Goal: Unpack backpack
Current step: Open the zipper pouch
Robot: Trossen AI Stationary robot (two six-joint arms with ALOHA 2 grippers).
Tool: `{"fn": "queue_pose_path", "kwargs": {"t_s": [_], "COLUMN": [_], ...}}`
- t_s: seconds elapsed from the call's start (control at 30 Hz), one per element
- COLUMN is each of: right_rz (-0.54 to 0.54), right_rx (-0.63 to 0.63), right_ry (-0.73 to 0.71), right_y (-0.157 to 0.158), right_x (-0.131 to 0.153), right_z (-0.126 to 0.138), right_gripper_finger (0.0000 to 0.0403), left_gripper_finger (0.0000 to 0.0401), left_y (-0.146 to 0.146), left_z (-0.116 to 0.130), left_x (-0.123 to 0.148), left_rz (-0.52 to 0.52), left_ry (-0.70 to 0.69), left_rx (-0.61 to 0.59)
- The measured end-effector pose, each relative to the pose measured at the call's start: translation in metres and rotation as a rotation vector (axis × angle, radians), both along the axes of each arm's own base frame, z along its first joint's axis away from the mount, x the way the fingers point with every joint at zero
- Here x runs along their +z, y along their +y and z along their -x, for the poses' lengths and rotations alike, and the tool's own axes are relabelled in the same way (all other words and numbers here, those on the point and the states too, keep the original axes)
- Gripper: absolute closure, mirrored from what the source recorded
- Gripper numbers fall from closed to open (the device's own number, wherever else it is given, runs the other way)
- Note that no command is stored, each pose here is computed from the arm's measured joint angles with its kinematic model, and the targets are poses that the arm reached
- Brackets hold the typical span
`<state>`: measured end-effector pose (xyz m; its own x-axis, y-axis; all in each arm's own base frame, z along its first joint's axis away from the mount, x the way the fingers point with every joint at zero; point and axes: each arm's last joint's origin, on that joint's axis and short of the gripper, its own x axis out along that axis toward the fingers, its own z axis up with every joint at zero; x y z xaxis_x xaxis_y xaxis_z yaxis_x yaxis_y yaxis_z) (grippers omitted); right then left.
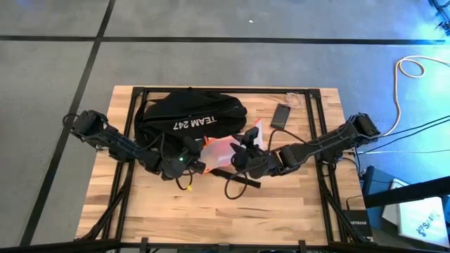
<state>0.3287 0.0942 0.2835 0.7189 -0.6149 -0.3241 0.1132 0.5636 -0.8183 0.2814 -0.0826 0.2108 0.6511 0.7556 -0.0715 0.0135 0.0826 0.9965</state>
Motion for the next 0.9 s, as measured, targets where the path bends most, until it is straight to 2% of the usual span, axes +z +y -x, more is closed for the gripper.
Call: {"fn": "queue_pose_path", "kwargs": {"t_s": [0.1, 0.3, 0.4, 0.57, 0.63, 0.77, 0.9], "right_rz": [-0.074, -0.315, -0.466, -0.655, -0.698, -0.662, -0.683], "right_rx": [0.027, 0.235, 0.397, 0.554, 0.515, 0.387, 0.269], "right_ry": [-0.015, -0.007, 0.044, 0.209, 0.240, 0.246, 0.212], "right_y": [-0.001, 0.017, 0.031, 0.052, 0.055, 0.049, 0.036], "right_x": [-0.001, -0.004, -0.007, -0.029, -0.044, -0.076, -0.105], "right_z": [-0.001, 0.000, 0.003, 0.003, -0.003, -0.020, -0.039], "right_gripper_finger": [0.0224, 0.0238, 0.0278, 0.0387, 0.0390, 0.0400, 0.0399], "left_gripper_finger": [0.0401, 0.0401, 0.0401, 0.0401, 0.0401, 0.0401, 0.0401], "left_y": [0.004, 0.010, 0.011, 0.010, 0.010, 0.008, 0.004], "left_z": [-0.002, -0.004, -0.005, -0.005, -0.005, -0.005, -0.004], "left_x": [0.003, 0.005, 0.005, 0.005, 0.005, 0.006, 0.010], "left_rz": [-0.004, -0.002, 0.000, 0.004, 0.005, 0.011, 0.022], "left_ry": [-0.012, -0.023, -0.024, -0.029, -0.029, -0.046, -0.082], "left_rx": [0.002, 0.008, 0.005, 0.001, -0.002, -0.010, -0.030]}}
